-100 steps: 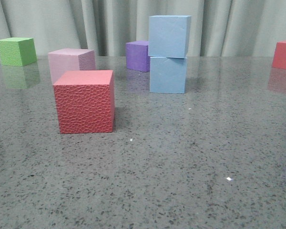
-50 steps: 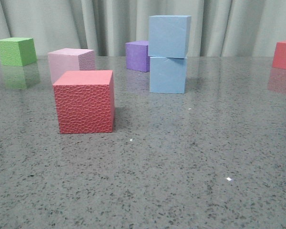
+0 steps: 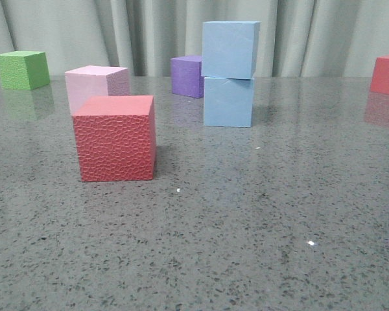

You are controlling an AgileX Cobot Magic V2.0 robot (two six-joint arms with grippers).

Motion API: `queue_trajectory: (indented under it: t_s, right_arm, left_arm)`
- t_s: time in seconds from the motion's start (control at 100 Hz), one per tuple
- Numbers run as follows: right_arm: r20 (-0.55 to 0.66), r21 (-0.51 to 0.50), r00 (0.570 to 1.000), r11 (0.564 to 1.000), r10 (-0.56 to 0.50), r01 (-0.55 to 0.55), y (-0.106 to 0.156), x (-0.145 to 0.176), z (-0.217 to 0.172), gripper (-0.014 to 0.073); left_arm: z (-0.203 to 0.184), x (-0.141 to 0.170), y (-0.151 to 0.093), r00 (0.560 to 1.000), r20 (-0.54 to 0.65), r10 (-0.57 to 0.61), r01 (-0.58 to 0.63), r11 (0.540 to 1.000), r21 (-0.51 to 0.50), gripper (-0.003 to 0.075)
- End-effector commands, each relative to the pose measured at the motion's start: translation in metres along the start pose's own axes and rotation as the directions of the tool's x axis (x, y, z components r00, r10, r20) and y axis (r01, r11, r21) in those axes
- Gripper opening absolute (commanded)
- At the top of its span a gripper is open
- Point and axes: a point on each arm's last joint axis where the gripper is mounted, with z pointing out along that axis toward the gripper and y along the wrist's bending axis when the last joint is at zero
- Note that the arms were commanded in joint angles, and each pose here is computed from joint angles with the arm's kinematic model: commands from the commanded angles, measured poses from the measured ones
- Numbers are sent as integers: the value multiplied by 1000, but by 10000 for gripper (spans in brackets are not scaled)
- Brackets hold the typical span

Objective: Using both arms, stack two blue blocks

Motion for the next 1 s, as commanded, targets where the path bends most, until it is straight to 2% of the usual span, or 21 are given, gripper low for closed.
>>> queue_trajectory:
  t_s: [0.0,0.31,0.85,0.91,0.99]
  right_arm:
    - [82,7,997,1000,-14,14,-1,-10,-6,592]
    - [41,19,999,1000,-14,13,-3,-7,-6,592]
    - [34,21,999,1000,-14,13,-3,-6,-6,589]
    - [34,21,999,1000,-14,13,-3,-6,-6,582]
    - [37,20,999,1000,-14,13,-3,-6,-6,528]
  left_arm:
    - [-16,3,1,992,127,-27,24,999,26,567]
    - [-38,38,5,978,202,-59,51,998,40,567]
    - [-41,40,6,975,213,-60,52,998,42,564]
    - [-41,40,6,975,213,-60,52,998,42,541]
    - [-41,40,6,975,213,-60,52,998,42,479]
